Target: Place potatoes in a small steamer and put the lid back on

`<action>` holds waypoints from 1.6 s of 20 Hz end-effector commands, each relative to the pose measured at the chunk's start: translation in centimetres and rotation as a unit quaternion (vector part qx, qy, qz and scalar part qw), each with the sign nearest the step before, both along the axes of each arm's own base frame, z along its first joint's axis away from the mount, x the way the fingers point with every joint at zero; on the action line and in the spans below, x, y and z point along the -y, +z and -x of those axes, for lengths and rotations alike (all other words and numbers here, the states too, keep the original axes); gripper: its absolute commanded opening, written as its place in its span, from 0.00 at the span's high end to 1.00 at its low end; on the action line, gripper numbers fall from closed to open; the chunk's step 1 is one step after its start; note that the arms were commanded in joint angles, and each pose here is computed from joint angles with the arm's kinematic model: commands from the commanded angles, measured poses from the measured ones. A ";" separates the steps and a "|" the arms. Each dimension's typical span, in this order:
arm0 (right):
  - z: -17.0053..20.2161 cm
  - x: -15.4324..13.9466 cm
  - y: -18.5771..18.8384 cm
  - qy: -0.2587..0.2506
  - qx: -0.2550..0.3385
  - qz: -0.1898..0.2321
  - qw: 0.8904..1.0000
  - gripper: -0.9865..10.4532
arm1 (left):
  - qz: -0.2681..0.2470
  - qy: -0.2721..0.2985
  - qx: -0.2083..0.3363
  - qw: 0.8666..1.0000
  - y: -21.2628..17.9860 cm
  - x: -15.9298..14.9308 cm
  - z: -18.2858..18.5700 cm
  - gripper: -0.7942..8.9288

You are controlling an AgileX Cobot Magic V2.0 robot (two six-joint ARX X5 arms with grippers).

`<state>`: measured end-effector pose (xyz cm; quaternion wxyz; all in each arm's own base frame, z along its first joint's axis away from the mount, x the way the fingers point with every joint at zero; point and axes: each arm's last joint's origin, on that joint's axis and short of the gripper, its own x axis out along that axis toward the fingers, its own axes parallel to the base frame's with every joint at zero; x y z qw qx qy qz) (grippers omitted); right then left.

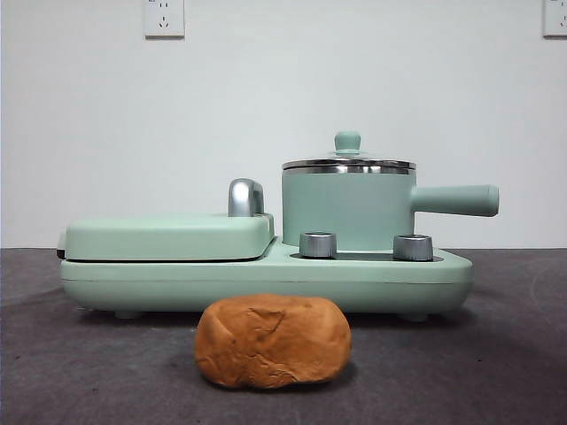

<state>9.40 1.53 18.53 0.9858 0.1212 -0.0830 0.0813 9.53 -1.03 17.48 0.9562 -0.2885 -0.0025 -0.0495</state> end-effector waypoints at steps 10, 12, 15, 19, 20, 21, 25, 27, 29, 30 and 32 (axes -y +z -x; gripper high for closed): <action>1.1 0.0 3.5 0.081 0.089 -0.174 0.977 0.90 | 0.033 -0.017 0.162 0.986 5.7 -0.1 1.5 0.90; 1.5 0.1 4.8 0.082 0.100 -0.175 0.976 0.90 | 0.032 -0.017 0.163 0.986 7.5 -0.2 2.1 0.90; 2.0 0.2 7.2 0.078 0.079 -0.173 0.979 0.90 | 0.008 -0.013 0.151 0.988 10.3 -0.2 2.8 0.90; 2.3 0.1 10.6 0.082 0.028 -0.138 0.987 0.90 | -0.030 -0.022 0.112 0.993 13.7 -0.2 3.1 0.90; 2.3 0.0 11.4 0.094 0.022 -0.120 0.988 0.90 | -0.038 -0.032 0.104 0.993 14.4 -0.1 3.0 0.90; 2.2 -0.1 12.2 0.105 0.017 -0.103 0.989 0.90 | -0.047 -0.046 0.097 0.993 14.9 0.0 2.8 0.90; 1.4 -0.6 15.3 0.146 -0.020 -0.024 0.989 0.90 | -0.074 -0.134 0.051 0.987 16.8 0.6 1.4 0.90; 0.9 -0.8 16.2 0.157 -0.039 0.016 0.987 0.90 | -0.092 -0.168 0.029 0.981 17.2 0.9 0.7 0.90; 0.1 -1.0 16.8 0.167 -0.063 0.067 0.982 0.90 | -0.117 -0.199 0.009 0.973 17.4 1.2 0.0 0.90; -0.2 -1.1 16.9 0.170 -0.073 0.087 0.979 0.90 | -0.131 -0.209 0.001 0.969 17.5 1.3 -0.3 0.90; -0.9 -1.2 16.9 0.178 -0.096 0.134 0.970 0.90 | -0.168 -0.223 -0.019 0.960 17.5 1.5 -0.9 0.90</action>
